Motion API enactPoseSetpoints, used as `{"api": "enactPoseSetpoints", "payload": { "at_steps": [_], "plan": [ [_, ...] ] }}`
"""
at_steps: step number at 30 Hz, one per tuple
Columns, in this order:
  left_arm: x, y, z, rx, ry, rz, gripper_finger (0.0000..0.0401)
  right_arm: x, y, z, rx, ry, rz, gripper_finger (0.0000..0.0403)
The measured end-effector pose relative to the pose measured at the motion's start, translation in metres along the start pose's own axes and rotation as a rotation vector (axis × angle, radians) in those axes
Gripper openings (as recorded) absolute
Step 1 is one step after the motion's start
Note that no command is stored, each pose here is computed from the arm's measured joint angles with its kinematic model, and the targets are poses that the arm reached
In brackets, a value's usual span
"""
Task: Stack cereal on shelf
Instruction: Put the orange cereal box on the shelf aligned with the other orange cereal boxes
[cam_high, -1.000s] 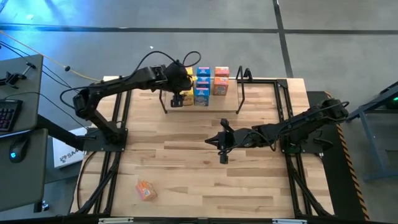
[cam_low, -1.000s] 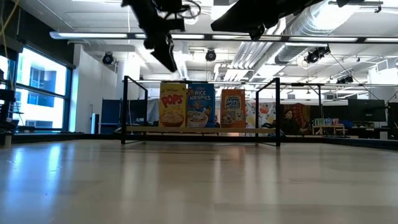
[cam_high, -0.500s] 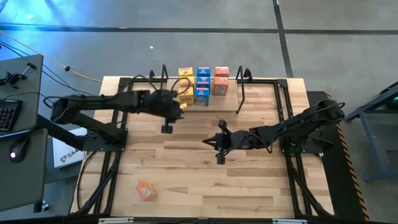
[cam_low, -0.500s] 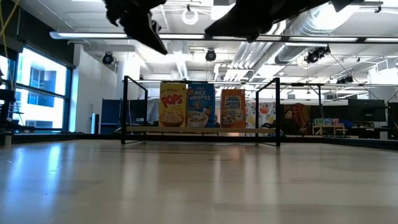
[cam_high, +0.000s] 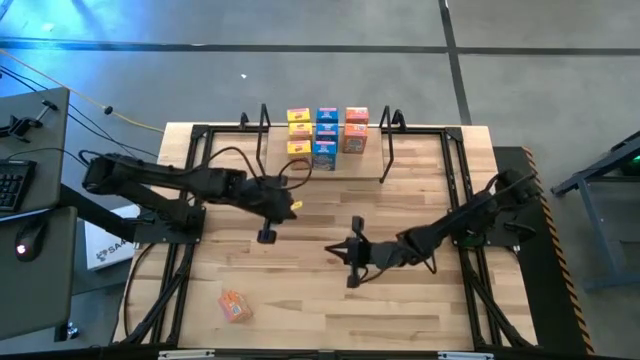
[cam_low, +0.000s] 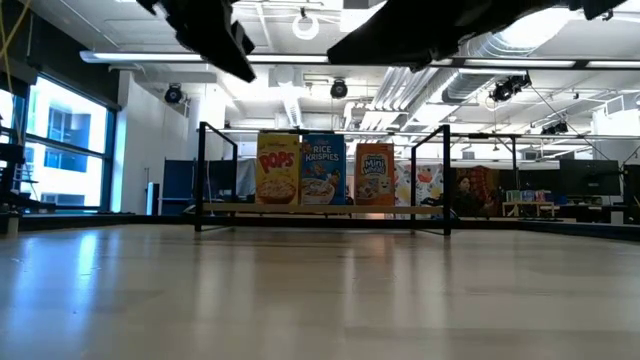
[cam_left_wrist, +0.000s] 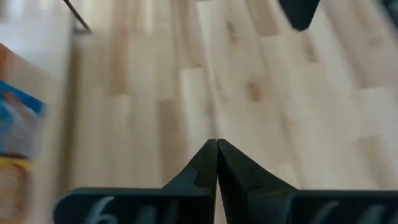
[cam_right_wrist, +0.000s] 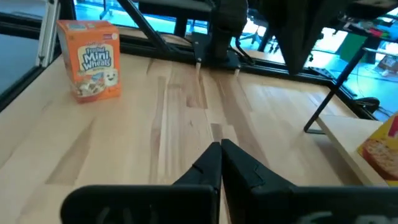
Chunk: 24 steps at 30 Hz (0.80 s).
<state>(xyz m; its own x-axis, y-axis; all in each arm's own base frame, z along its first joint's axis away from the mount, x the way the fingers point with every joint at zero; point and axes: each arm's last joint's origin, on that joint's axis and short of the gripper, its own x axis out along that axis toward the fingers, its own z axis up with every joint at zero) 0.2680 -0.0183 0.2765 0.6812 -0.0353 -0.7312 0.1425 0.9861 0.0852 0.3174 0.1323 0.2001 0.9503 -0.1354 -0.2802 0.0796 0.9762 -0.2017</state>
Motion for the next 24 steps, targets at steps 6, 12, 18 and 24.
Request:
{"api": "enactPoseSetpoints", "payload": {
  "at_steps": [6,12,18,24],
  "plan": [
    [0.020,-0.008,-0.007,-0.221,0.106,-0.098,0.0011,0.006,0.010,-0.006,0.009,-0.033,-0.004,0.0000],
    [0.027,-0.028,0.000,-0.100,0.059,-0.141,0.0002,0.007,0.011,-0.031,0.069,-0.133,-0.008,0.0000],
    [-0.002,-0.060,-0.004,-0.144,0.080,-0.171,0.0001,-0.006,0.007,-0.067,0.225,-0.238,0.003,0.0000],
    [-0.028,-0.099,-0.026,-0.411,0.260,-0.168,0.0007,-0.009,0.008,-0.071,0.249,-0.248,-0.005,0.0000]
  ]
}}
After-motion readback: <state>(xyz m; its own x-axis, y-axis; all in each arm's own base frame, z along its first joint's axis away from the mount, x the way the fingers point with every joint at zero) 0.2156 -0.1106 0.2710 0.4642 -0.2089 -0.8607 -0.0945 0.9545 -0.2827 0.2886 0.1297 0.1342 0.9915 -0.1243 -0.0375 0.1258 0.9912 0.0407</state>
